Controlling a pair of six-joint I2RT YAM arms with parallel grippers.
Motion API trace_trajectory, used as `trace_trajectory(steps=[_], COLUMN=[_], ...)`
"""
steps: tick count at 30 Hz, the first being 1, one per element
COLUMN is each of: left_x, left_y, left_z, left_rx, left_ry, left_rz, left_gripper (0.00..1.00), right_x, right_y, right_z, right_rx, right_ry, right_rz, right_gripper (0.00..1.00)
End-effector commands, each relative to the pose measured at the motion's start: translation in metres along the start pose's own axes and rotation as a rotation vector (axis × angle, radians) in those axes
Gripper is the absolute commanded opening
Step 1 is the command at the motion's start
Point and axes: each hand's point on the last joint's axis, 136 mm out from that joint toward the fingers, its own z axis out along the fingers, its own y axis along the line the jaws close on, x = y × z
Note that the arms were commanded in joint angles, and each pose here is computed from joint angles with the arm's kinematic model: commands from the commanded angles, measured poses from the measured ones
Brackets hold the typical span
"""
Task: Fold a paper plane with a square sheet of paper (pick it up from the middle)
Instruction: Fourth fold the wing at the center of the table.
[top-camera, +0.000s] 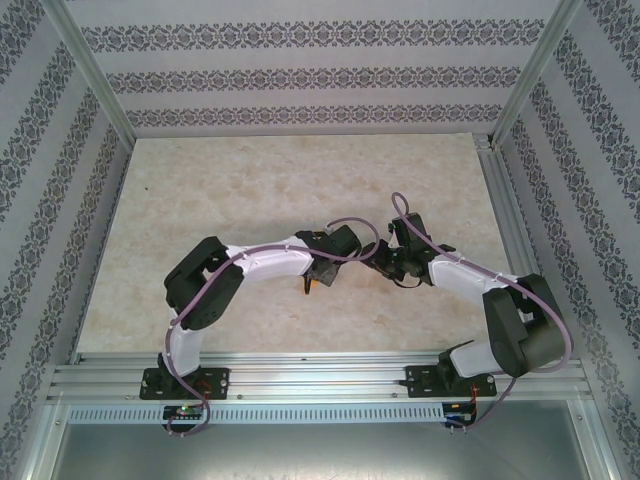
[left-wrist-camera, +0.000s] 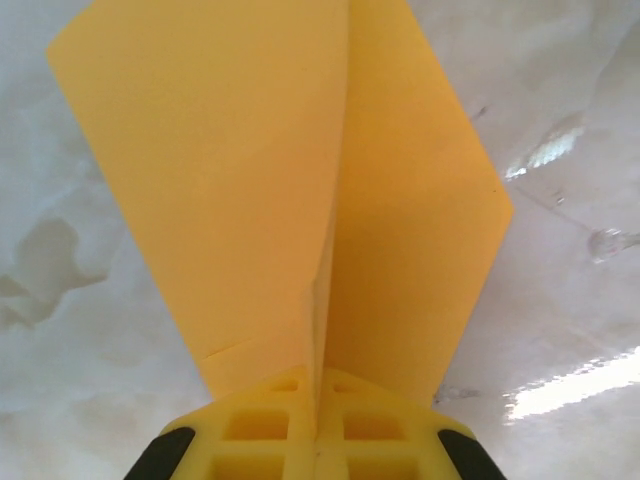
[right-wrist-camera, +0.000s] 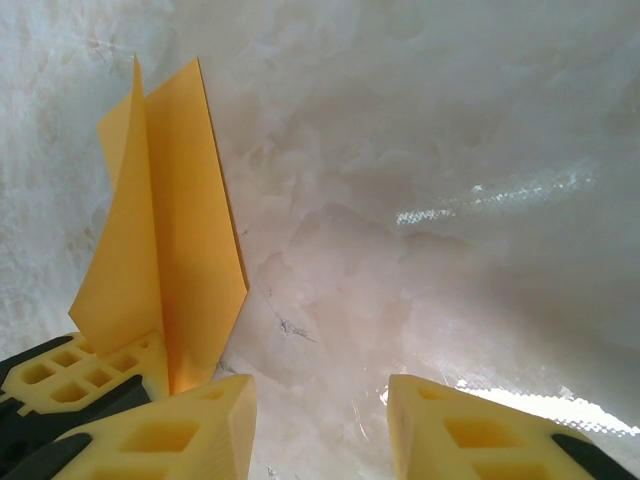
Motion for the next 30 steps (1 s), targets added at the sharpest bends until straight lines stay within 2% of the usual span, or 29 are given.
trace_trajectory(steps=[1, 7, 12, 15, 18, 24, 30], left_x=[-0.016, -0.029, -0.035, -0.037, -0.038, -0.034, -0.031], left_y=[-0.025, -0.039, -0.038, -0.036, -0.034, -0.025, -0.016], left_z=[-0.013, -0.021, -0.021, -0.020, -0.019, -0.018, -0.016], left_rx=[0.197, 0.363, 0.472, 0.548, 0.610, 0.649, 0.665], left_ry=[-0.036, -0.082, -0.116, -0.128, -0.133, -0.152, -0.156], left_rz=[-0.187, -0.380, -0.485, -0.528, -0.554, -0.584, -0.605], left_gripper=[0.01, 0.01, 0.02, 0.03, 0.03, 0.04, 0.04], right_x=[-0.005, -0.006, 0.001, 0.012, 0.023, 0.044, 0.056], right_y=[0.009, 0.009, 0.022, 0.033, 0.048, 0.062, 0.068], right_z=[-0.003, -0.008, -0.005, 0.001, 0.010, 0.032, 0.043], right_rx=[-0.007, -0.029, -0.100, -0.140, -0.189, -0.227, -0.319], right_ry=[-0.014, -0.011, 0.015, 0.042, 0.066, 0.111, 0.102], right_rz=[-0.049, -0.056, -0.055, -0.056, -0.052, -0.032, 0.041], right_gripper=[0.38, 0.37, 0.34, 0.30, 0.20, 0.07, 0.00])
